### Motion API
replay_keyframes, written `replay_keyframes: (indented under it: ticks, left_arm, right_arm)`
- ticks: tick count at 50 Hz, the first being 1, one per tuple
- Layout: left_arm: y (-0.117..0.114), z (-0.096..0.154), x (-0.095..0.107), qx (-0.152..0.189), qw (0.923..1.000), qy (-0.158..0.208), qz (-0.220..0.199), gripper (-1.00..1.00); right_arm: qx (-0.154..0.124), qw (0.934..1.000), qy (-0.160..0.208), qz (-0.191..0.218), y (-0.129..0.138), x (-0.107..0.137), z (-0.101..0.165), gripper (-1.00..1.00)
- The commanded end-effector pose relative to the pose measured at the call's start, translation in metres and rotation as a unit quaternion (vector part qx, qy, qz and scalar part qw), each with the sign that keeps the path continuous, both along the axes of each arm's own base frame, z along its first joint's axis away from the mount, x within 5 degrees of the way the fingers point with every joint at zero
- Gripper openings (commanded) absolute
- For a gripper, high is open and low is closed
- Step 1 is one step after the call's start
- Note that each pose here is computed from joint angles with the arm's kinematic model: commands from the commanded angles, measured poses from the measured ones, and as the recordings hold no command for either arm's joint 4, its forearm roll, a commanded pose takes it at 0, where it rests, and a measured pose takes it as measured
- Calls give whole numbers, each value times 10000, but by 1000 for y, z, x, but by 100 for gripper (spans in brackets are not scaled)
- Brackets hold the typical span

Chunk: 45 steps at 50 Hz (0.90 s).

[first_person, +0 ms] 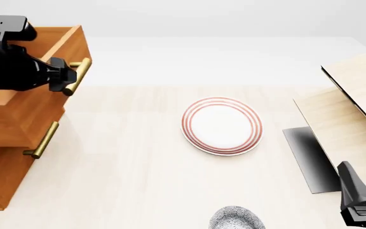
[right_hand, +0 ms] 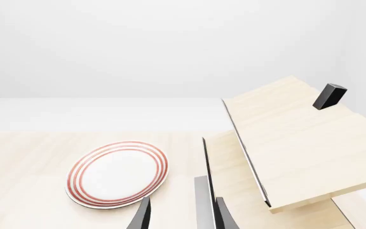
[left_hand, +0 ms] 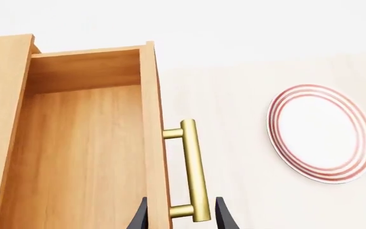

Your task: Open the top drawer of the cabinet and put the bowl in it.

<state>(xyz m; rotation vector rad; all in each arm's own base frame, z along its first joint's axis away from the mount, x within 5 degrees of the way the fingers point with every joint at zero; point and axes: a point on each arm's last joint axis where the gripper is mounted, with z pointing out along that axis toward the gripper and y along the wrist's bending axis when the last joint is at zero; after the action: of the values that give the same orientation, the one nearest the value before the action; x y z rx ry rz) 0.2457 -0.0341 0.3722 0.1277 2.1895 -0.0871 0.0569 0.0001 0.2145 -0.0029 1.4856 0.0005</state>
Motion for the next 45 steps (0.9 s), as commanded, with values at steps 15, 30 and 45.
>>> replay_keyframes:
  ticks: [15,30,45]
  left_arm:
    - [-19,0,-1,-114,9994,30,-310,100]
    - [-28,-3,0,-66,9987,62,-510,100]
    - [-42,-4,0,-150,9974,82,-706,100]
  right_arm:
    - [4,10000,-1,-3,0,0,0,100]
    - [0,10000,-2,-2,0,0,0,100]
    - [4,10000,0,-3,0,0,0,100]
